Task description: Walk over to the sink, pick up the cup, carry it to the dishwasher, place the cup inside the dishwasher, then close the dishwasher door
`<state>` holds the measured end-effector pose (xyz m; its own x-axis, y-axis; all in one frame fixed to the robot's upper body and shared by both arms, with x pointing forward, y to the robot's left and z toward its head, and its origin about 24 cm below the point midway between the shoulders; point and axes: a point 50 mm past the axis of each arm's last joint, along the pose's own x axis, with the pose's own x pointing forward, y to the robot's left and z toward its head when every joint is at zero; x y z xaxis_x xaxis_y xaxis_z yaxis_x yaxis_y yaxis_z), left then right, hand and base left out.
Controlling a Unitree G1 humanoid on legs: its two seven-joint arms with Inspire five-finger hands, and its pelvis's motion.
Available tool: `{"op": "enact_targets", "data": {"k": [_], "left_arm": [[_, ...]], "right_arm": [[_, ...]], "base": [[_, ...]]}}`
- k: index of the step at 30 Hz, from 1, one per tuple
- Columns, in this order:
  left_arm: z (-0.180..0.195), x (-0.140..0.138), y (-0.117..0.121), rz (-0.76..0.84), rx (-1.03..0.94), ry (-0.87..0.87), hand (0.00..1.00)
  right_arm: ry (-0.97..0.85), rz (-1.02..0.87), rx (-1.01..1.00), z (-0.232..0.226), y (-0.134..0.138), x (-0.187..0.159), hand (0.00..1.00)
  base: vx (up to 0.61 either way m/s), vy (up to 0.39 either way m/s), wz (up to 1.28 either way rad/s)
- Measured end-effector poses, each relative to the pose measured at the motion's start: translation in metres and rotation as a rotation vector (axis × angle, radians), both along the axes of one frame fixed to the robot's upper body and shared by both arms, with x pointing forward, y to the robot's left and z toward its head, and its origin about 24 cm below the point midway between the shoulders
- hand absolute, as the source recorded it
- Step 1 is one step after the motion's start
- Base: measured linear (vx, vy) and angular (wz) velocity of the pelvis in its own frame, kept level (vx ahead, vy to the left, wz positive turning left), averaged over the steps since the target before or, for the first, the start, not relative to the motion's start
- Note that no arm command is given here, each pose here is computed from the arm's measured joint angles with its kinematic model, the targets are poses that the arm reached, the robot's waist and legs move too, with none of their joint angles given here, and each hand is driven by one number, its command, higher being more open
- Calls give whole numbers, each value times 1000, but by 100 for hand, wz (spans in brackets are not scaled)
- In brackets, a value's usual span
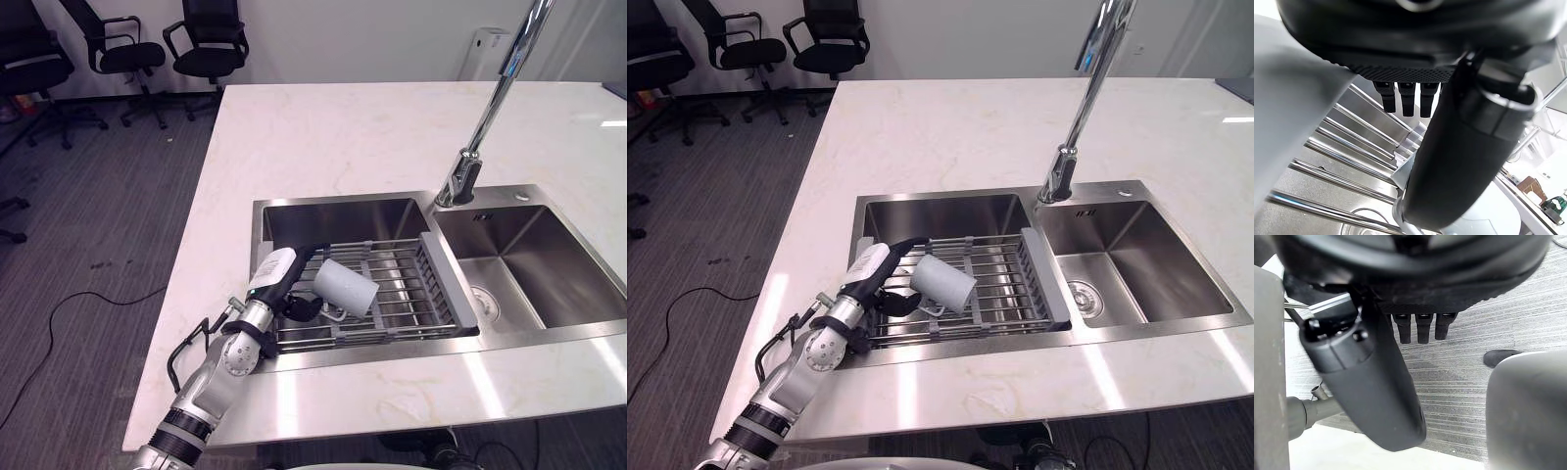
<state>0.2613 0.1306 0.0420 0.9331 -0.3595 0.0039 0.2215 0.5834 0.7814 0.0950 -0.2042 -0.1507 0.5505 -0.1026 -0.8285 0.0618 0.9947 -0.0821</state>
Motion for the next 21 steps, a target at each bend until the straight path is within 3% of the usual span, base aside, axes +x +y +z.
{"op": "enact_targets", "data": {"k": [10, 21], "left_arm": [[0, -2, 2, -25, 95, -38, 90], [16, -3, -2, -9, 89, -195, 90]], "right_arm": [[6, 23, -16, 0, -3, -2, 90], [5, 35, -38, 0, -5, -3, 90]], "base": [[0, 0, 0], [0, 0, 0]]}}
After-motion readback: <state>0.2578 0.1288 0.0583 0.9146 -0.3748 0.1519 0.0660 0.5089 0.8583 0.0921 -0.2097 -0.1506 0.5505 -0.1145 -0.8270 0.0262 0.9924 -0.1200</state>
